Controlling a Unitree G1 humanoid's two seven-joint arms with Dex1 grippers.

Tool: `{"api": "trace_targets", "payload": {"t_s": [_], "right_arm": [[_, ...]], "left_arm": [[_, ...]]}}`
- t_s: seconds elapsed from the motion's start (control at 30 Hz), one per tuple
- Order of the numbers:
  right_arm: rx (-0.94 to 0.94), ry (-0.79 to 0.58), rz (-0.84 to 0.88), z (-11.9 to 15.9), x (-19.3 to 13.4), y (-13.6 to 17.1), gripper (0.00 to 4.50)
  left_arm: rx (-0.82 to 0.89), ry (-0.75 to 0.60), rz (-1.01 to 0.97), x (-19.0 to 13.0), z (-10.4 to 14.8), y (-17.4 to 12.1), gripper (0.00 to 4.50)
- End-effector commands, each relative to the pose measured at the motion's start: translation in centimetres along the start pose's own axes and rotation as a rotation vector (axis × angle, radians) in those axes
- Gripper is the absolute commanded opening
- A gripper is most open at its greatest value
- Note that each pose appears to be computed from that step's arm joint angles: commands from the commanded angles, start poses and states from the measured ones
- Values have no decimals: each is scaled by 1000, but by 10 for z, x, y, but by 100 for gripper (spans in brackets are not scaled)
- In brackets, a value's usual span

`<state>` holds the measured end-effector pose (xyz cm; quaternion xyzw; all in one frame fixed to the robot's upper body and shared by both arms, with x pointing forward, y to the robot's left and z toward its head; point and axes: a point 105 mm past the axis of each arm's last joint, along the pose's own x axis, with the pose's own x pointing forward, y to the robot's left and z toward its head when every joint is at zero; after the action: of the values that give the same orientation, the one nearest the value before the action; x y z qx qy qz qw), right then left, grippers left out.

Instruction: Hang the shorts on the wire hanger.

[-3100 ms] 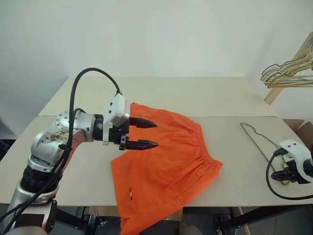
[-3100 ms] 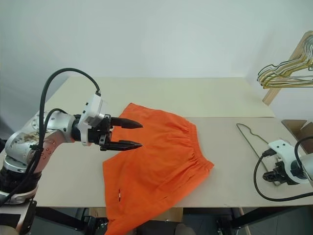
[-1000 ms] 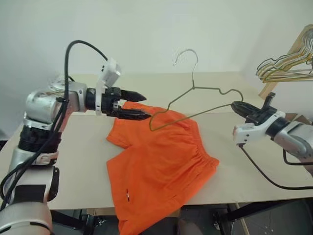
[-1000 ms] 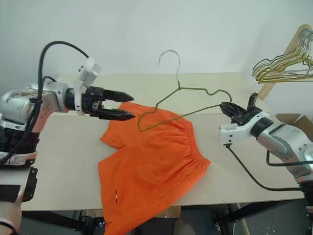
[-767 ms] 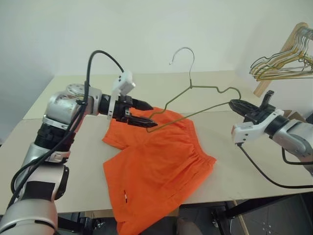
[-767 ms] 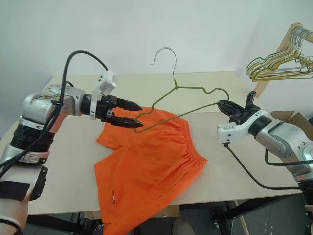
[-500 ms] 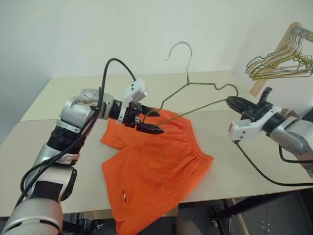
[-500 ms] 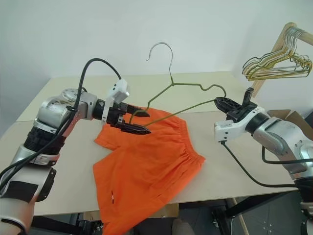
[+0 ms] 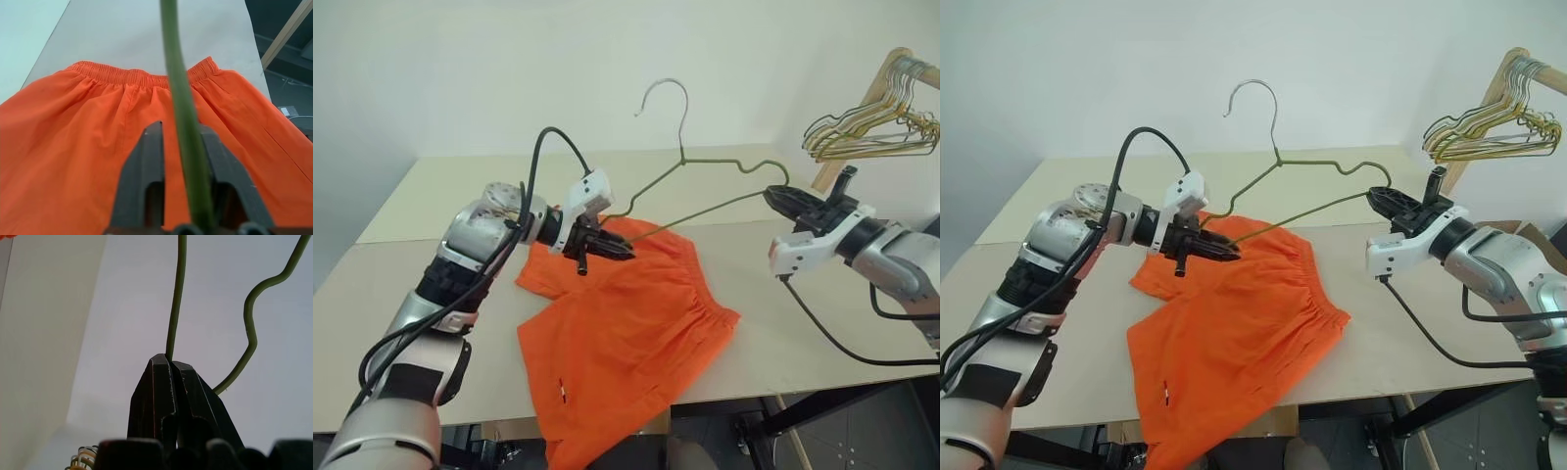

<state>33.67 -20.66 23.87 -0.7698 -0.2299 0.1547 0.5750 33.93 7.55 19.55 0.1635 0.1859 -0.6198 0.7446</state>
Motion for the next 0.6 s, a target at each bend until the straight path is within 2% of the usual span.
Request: {"api": "trace_targets", "payload": {"t_s": [0.03, 0.23, 0.27, 0.3, 0.47, 0.6], "right_arm": [[-23, 3, -54, -2, 1, -18, 0], [-27, -49, -56, 6, 2, -16, 0], [-28, -68, -56, 9, 2, -16, 56], [-26, -82, -59, 11, 1, -17, 77], [-13, -105, -60, 13, 0, -20, 250], [27, -170, -8, 22, -7, -16, 382]], "left_arm": [[40, -21, 5, -6, 10, -1, 2], [13, 3, 41, -4, 8, 3, 2], [11, 0, 43, -4, 9, 3, 0], [11, -1, 44, -4, 9, 3, 0], [11, 1, 58, -6, 10, 3, 0], [18, 43, 137, -7, 5, 15, 0]]}}
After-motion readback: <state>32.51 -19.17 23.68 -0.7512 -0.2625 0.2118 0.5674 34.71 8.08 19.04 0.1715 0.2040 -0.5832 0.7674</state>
